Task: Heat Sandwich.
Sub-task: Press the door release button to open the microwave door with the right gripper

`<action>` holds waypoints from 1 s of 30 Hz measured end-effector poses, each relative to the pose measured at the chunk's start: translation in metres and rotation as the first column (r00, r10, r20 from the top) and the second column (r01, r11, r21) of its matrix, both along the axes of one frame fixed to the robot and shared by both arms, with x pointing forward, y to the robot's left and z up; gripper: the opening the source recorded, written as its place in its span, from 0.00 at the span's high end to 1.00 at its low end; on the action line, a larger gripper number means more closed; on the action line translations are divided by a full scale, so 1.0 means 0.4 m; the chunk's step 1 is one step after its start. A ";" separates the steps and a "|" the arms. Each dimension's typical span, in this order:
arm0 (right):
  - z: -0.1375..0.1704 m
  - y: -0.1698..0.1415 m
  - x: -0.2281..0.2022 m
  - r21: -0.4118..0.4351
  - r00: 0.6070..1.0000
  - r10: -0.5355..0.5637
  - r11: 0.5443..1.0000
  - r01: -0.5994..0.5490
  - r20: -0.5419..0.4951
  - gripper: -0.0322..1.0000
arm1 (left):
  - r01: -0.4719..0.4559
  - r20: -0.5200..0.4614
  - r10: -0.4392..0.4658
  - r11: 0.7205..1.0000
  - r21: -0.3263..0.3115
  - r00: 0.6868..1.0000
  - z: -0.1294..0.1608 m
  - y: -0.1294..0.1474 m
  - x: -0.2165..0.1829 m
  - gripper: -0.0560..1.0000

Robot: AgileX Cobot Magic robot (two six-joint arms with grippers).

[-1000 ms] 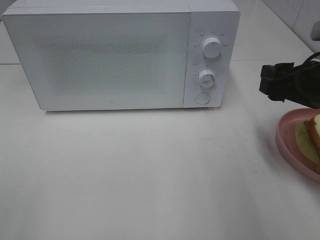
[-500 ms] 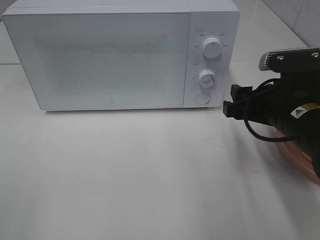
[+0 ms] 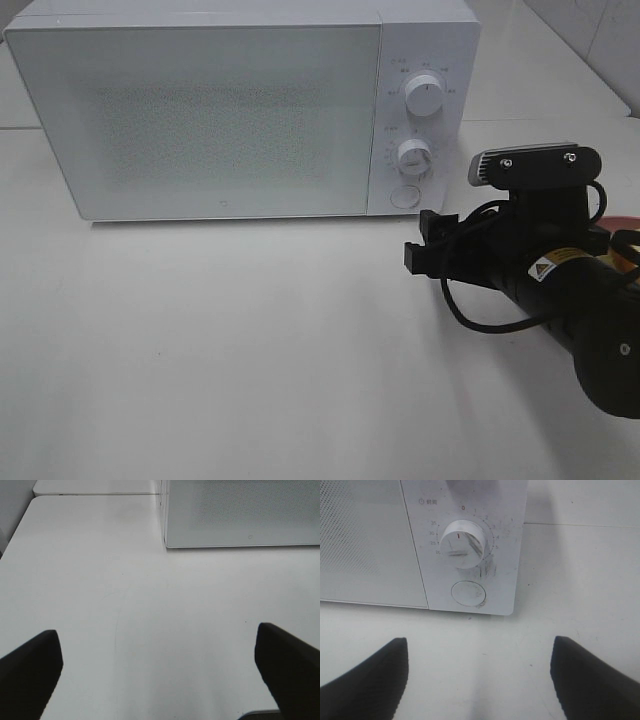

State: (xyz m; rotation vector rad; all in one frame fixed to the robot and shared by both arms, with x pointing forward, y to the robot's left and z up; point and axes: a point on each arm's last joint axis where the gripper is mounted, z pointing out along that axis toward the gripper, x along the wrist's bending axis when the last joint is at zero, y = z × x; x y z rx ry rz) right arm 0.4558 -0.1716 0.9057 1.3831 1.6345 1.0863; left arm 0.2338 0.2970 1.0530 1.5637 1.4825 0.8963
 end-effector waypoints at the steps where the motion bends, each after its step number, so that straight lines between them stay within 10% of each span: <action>1: -0.001 0.000 0.000 0.005 1.000 -0.004 1.000 0.004 -0.003 0.23 | 0.000 0.000 0.000 1.000 0.000 1.000 0.000 0.000 0.000 0.01; 9: -0.003 0.000 0.001 0.170 0.997 -0.072 0.982 0.077 -0.034 0.23 | 0.000 0.000 0.000 1.000 0.000 1.000 0.000 0.000 0.000 0.01; 14: -0.003 0.000 0.001 0.418 0.980 -0.166 0.887 0.196 -0.108 0.23 | 0.000 0.000 0.000 1.000 0.000 1.000 0.000 0.000 0.000 0.01; 19: -0.003 0.000 0.001 0.660 0.944 -0.243 0.675 0.330 -0.224 0.24 | 0.000 0.000 0.000 1.000 0.000 1.000 0.000 0.000 0.000 0.01; 24: -0.003 0.000 0.001 0.818 0.890 -0.274 0.363 0.446 -0.363 0.36 | 0.000 0.000 0.000 1.000 0.000 1.000 0.000 0.000 0.000 0.01; 30: -0.003 0.000 0.001 0.848 0.867 -0.271 0.224 0.480 -0.419 0.59 | 0.000 0.000 0.000 1.000 0.000 1.000 0.000 0.000 0.000 0.01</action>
